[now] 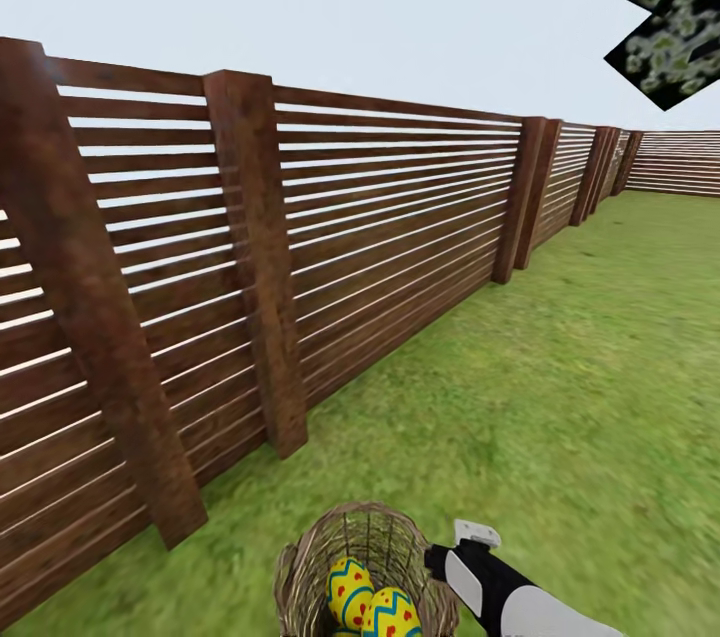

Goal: Take the three Easter eggs out of the wicker basket on the lawn in the garden, then place them on the lawn next to a single tree (choose any tree) so that all three eggs are next to the same tree and none are left in the basket.

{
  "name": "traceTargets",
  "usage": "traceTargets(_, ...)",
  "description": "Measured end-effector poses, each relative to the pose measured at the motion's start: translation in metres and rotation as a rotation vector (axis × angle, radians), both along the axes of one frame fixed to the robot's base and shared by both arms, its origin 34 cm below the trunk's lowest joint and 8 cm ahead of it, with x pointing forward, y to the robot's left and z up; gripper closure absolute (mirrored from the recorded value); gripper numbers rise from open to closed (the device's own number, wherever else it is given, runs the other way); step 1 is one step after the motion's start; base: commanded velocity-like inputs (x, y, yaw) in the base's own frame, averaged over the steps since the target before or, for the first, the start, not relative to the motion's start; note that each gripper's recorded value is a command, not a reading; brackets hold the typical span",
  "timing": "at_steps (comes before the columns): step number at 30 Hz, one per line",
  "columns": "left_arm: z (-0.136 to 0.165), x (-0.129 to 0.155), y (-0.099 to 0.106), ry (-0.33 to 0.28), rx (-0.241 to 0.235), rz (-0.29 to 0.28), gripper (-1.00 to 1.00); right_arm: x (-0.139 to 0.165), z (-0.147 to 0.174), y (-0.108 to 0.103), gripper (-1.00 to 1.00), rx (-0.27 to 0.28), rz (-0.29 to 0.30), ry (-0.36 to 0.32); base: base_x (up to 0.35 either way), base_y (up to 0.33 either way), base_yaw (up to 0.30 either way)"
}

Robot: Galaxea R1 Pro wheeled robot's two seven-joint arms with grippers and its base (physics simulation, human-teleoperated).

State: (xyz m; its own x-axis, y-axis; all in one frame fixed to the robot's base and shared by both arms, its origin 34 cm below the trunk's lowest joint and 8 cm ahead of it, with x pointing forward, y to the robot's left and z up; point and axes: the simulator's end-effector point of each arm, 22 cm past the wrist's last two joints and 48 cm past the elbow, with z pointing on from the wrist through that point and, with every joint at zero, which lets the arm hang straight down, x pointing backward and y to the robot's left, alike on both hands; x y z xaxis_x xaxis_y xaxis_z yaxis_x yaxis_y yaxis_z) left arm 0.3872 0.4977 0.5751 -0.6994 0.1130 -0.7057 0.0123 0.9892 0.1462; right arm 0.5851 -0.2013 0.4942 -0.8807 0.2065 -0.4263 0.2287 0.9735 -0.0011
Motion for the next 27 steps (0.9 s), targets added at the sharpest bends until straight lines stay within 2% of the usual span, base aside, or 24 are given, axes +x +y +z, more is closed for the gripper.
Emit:
traceTargets(8,-0.016,-0.002,0.000,0.000,0.000,0.000,-1.00,0.009,-0.008,-0.012,-1.00,-0.011,-0.003,0.007,0.000,0.000,0.000)
traceTargets(27,-0.053,-0.007,0.000,-0.002,-0.001,0.000,-1.00,0.012,-0.040,-0.012,-1.00,-0.010,0.002,0.007,0.000,0.000,0.000)
